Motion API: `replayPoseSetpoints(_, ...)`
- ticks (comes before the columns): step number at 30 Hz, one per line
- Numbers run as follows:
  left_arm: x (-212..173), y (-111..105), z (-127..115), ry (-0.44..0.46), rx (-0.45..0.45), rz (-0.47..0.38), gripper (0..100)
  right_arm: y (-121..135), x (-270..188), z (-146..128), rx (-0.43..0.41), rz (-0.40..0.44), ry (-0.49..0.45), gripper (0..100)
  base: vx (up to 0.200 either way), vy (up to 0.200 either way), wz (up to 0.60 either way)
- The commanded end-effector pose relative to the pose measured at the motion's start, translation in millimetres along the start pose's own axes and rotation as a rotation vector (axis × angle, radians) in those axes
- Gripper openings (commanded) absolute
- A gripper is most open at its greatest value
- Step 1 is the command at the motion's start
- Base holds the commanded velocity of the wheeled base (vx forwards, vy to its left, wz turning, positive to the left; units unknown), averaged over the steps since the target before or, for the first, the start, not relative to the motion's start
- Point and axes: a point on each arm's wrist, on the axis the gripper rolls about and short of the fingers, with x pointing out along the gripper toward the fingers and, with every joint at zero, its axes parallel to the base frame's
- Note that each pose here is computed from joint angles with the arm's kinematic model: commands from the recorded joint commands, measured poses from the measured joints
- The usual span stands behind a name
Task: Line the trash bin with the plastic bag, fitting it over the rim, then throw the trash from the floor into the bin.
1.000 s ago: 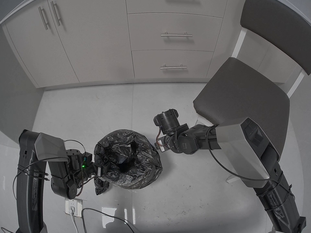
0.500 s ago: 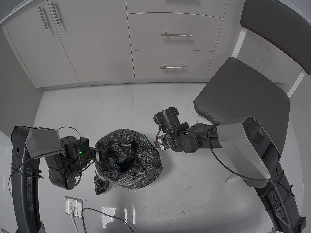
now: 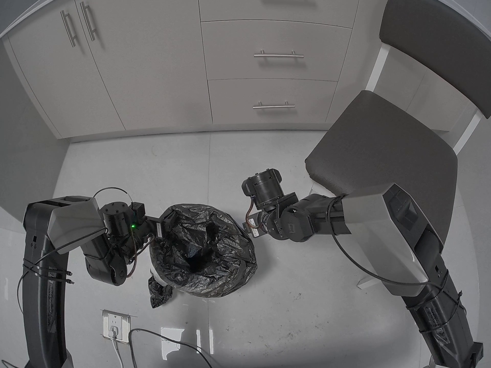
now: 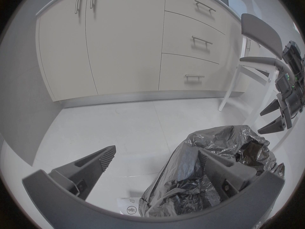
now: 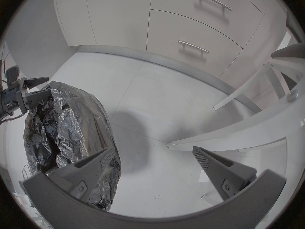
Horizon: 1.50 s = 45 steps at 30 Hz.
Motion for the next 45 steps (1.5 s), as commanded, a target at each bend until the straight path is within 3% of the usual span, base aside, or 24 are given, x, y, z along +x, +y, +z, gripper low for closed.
replayPoseSetpoints(1,1.6,-0.3,-6.5,0.011,-0.003,-0.001,100,0.8,1.3,-1.7,-0.002,0.001,0.004,100,0.000,0.000,0.00)
replayPoseSetpoints(17,19.9,-1.4,-28.1,0.046,-0.012,0.007,100,0.8,3.2,-3.2,0.019,-0.002,0.006,100,0.000,0.000,0.00)
replayPoseSetpoints(26,18.5,-8.0,-28.8,0.057,-0.008,0.029,100,1.2,6.0,-6.2,0.020,-0.004,0.013,100,0.000,0.000,0.00)
replayPoseSetpoints(29,7.4,-8.3,-17.6,0.063,-0.020,0.026,100,0.7,5.0,-5.0,0.021,-0.005,0.010,100,0.000,0.000,0.00)
replayPoseSetpoints(37,-49.3,-16.8,41.3,0.033,-0.093,-0.042,100,0.9,5.5,-5.7,0.020,-0.007,0.013,100,0.000,0.000,0.00)
replayPoseSetpoints(41,-65.8,-9.7,53.9,0.022,-0.096,-0.035,100,0.4,4.5,-4.5,0.021,-0.008,0.010,100,0.000,0.000,0.00)
replayPoseSetpoints(45,-75.1,12.0,66.1,-0.007,-0.105,0.011,100,-0.5,2.6,-2.1,0.024,-0.008,0.005,100,0.000,0.000,0.00)
